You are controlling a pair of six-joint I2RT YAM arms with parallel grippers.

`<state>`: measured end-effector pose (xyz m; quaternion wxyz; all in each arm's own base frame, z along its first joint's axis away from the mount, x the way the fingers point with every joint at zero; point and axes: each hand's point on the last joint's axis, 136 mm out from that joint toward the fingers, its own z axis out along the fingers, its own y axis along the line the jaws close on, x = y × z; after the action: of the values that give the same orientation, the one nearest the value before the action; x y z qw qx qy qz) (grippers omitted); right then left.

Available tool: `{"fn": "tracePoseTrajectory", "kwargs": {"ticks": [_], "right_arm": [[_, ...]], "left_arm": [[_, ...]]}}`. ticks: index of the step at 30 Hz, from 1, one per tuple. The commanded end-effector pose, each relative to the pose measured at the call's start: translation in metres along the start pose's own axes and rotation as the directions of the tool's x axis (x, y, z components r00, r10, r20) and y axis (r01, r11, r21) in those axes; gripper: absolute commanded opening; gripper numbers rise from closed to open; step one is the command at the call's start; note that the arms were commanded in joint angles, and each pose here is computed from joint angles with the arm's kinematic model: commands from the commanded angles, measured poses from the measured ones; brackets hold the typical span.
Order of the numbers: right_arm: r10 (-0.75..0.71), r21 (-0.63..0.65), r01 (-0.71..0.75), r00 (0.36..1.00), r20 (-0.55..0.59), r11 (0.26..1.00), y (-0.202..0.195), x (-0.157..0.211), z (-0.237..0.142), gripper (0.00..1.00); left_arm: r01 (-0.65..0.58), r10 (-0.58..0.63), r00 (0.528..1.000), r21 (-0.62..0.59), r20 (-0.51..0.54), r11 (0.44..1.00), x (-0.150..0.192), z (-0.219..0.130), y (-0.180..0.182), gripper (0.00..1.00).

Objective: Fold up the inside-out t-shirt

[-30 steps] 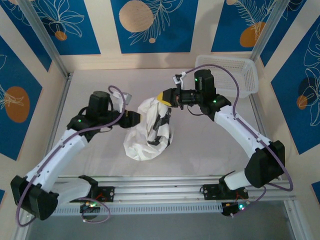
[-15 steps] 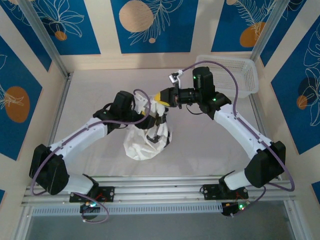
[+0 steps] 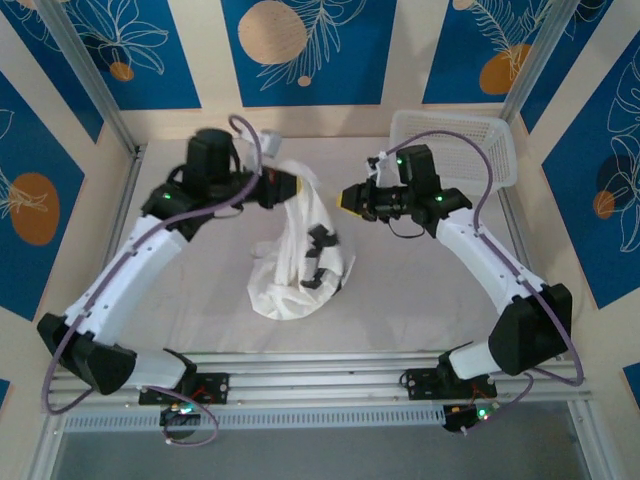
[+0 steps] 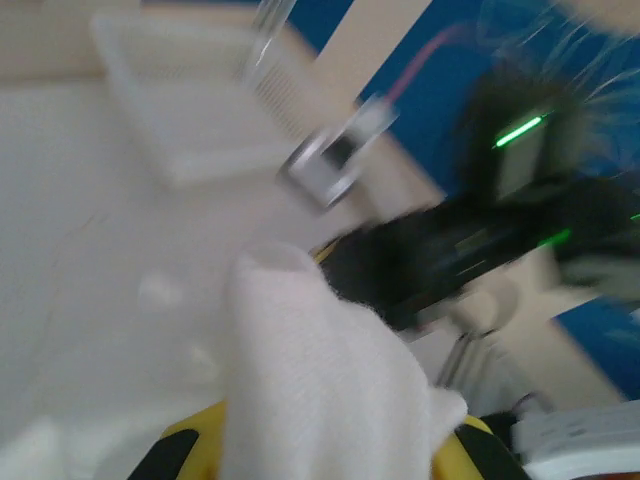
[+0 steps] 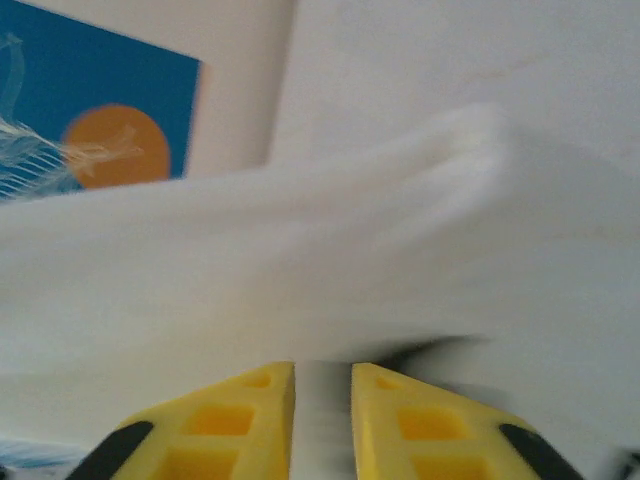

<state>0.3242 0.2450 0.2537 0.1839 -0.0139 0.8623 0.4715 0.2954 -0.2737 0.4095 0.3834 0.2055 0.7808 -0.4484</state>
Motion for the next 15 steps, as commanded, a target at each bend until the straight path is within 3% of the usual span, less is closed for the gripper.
{"fn": "tracePoseTrajectory", "kwargs": {"ticks": [1,5,8,11,12,15], "right_arm": [[0.011,0.053,-0.011,1.000,-0.005,0.999,-0.022,0.005,-0.003,0.31],[-0.112,0.053,0.105,0.978,0.174,0.993,0.020,-0.008,-0.047,0.37],[-0.302,0.080,0.291,0.905,0.299,0.953,0.065,-0.003,-0.074,0.42],[-0.476,0.005,0.502,0.816,0.328,0.865,0.118,0.022,-0.070,0.42],[-0.513,-0.018,0.547,0.796,0.321,0.837,0.131,0.030,-0.062,0.49],[-0.617,0.118,0.613,0.731,0.292,0.781,0.132,0.029,-0.032,0.63]], "left_arm": [[0.192,-0.191,0.980,0.020,-0.056,0.981,-0.006,-0.013,-0.016,0.00],[0.312,-0.315,0.948,-0.062,-0.042,0.948,-0.009,-0.009,0.004,0.00],[0.340,-0.345,0.938,-0.112,-0.025,0.934,-0.010,-0.008,0.014,0.00],[0.365,-0.367,0.930,-0.114,-0.002,0.924,-0.017,-0.008,0.014,0.00],[0.374,-0.376,0.926,-0.108,0.001,0.921,-0.018,-0.008,0.012,0.00],[0.376,-0.377,0.926,-0.100,0.000,0.921,-0.021,-0.008,0.009,0.00]]}}
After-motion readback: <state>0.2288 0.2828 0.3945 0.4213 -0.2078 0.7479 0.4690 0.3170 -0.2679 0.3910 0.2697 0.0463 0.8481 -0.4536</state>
